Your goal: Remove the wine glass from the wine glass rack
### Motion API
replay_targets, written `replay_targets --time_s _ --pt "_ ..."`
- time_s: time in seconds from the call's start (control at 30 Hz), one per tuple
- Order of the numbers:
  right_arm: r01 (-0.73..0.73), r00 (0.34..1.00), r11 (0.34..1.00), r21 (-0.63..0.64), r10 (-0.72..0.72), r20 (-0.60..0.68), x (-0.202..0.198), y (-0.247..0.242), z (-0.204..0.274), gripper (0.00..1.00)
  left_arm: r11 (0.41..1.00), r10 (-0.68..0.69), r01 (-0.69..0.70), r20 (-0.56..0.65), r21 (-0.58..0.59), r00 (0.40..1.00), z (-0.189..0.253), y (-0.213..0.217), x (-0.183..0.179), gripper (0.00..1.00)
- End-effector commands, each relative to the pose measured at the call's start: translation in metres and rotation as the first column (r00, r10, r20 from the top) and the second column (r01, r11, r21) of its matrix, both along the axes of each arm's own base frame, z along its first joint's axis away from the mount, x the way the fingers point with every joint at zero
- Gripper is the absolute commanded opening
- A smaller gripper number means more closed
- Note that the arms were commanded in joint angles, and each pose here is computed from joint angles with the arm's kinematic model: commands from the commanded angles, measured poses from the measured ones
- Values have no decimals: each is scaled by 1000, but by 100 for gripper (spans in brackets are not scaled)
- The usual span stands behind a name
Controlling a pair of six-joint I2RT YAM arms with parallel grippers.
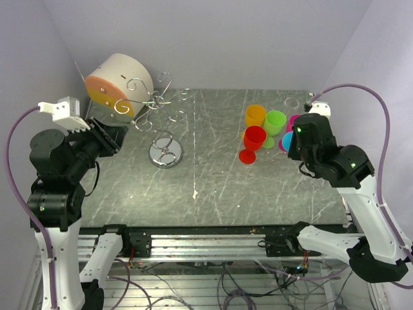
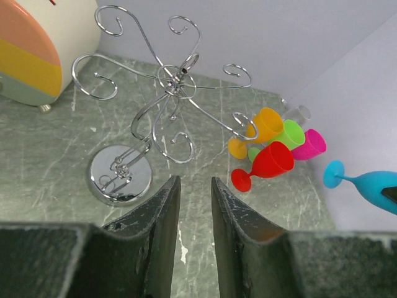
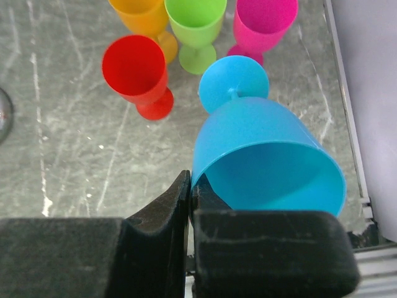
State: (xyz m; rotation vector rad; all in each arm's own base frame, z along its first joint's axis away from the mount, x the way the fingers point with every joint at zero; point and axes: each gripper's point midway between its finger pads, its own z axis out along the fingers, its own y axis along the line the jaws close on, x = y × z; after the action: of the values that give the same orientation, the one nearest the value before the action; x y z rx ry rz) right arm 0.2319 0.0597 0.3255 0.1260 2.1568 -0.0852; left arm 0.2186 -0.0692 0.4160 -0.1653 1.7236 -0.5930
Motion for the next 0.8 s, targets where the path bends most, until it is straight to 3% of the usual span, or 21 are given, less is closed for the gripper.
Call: replay_targets --time_s 0.0,0.33,0.5,0.77 --pt "-3 995 998 -58 -3 -99 3 3 -34 0 998 31 -30 -11 58 999 -15 8 -5 37" --pt "-60 975 996 72 74 -209 58 -11 -83 0 998 21 -18 -41 61 999 -35 6 -7 36" --pt "-110 952 983 145 146 -269 75 5 -111 0 998 8 -6 -48 59 999 -39 4 -8 36" --pt "-103 929 988 119 138 -344 90 5 -131 0 998 12 -9 -59 59 998 -48 5 -9 36"
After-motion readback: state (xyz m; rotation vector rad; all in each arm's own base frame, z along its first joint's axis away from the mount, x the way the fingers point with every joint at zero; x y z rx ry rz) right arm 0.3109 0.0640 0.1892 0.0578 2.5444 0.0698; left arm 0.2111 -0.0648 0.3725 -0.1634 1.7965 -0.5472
